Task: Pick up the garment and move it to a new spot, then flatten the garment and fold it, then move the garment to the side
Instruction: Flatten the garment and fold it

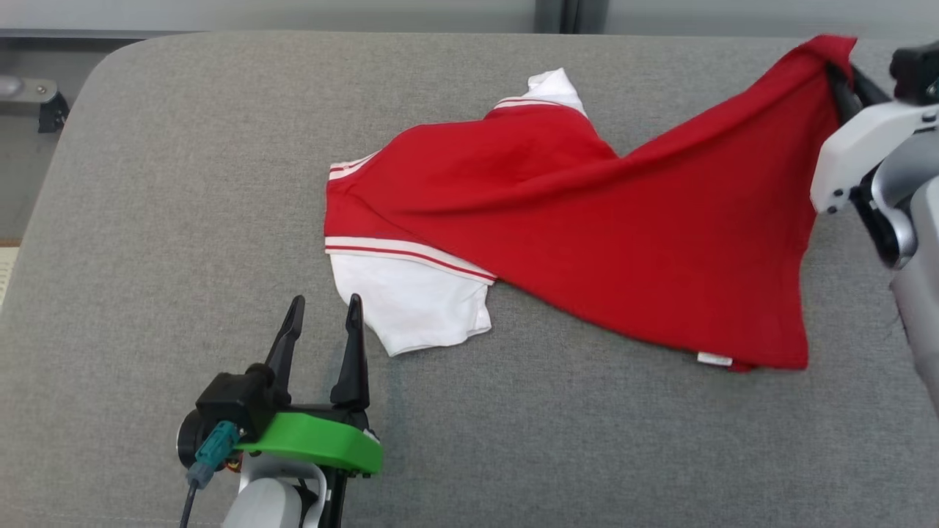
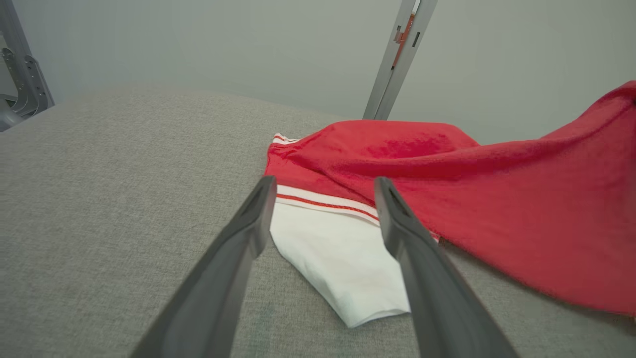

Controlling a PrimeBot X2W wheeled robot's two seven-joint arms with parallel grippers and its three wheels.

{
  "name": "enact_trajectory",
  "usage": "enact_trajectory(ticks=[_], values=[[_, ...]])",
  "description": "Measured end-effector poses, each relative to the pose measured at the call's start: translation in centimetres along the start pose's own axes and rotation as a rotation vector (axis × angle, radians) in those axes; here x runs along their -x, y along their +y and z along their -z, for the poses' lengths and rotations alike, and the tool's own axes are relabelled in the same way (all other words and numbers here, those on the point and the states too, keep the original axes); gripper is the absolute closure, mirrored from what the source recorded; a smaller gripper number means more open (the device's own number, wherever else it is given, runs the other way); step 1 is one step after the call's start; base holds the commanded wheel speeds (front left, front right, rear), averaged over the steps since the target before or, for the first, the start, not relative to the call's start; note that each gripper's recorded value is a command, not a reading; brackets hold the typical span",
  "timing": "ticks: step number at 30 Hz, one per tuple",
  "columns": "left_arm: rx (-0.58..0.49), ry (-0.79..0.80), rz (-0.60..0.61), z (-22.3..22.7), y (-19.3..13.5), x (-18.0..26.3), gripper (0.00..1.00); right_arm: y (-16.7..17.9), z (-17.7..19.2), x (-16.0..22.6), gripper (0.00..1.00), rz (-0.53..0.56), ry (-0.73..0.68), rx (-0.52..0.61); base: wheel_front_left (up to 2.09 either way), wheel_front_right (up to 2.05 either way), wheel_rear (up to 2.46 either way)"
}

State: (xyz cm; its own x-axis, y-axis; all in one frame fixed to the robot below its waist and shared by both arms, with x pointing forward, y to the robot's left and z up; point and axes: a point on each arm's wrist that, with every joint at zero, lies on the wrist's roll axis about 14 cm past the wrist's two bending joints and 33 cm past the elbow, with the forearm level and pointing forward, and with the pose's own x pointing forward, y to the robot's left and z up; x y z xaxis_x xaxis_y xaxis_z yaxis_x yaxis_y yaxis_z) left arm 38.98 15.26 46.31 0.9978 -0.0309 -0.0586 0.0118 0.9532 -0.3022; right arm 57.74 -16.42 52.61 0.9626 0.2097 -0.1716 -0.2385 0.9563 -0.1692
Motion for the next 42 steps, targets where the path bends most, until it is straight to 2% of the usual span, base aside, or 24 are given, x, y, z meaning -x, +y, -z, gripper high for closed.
enact_trajectory(ticks=[5,14,16,20,29,36,42], values=[[0.011,0.002,-0.022,0.0,0.5,0.3,0.00,-1.6,-3.4,-2.3,1.00,0.028,-0.047,0.075,0.00,0.00,0.00],[0.017,0.011,-0.068,0.2,1.8,0.5,0.00,-2.1,-3.5,-6.3,1.00,0.051,-0.034,0.113,0.00,0.00,0.00],[0.016,0.020,-0.078,0.5,2.1,0.4,0.00,-1.5,-2.1,-7.2,0.00,0.045,0.000,0.100,0.00,0.00,0.00],[0.010,0.038,-0.095,1.1,2.7,0.2,0.00,0.1,-0.4,-8.4,0.00,0.023,-0.004,0.086,0.00,0.00,0.00],[-0.002,0.044,-0.075,1.4,2.3,-0.8,0.00,3.6,-2.4,-8.4,0.00,-0.046,-0.138,0.038,0.00,0.00,0.00],[-0.014,0.026,-0.015,1.0,0.6,-1.5,0.00,3.4,-0.8,-4.6,0.00,-0.061,-0.145,0.024,0.00,0.00,0.00],[-0.009,0.010,0.041,0.7,-1.1,-1.9,0.00,2.5,2.8,0.4,0.00,-0.026,-0.119,-0.089,0.00,0.00,0.00]])
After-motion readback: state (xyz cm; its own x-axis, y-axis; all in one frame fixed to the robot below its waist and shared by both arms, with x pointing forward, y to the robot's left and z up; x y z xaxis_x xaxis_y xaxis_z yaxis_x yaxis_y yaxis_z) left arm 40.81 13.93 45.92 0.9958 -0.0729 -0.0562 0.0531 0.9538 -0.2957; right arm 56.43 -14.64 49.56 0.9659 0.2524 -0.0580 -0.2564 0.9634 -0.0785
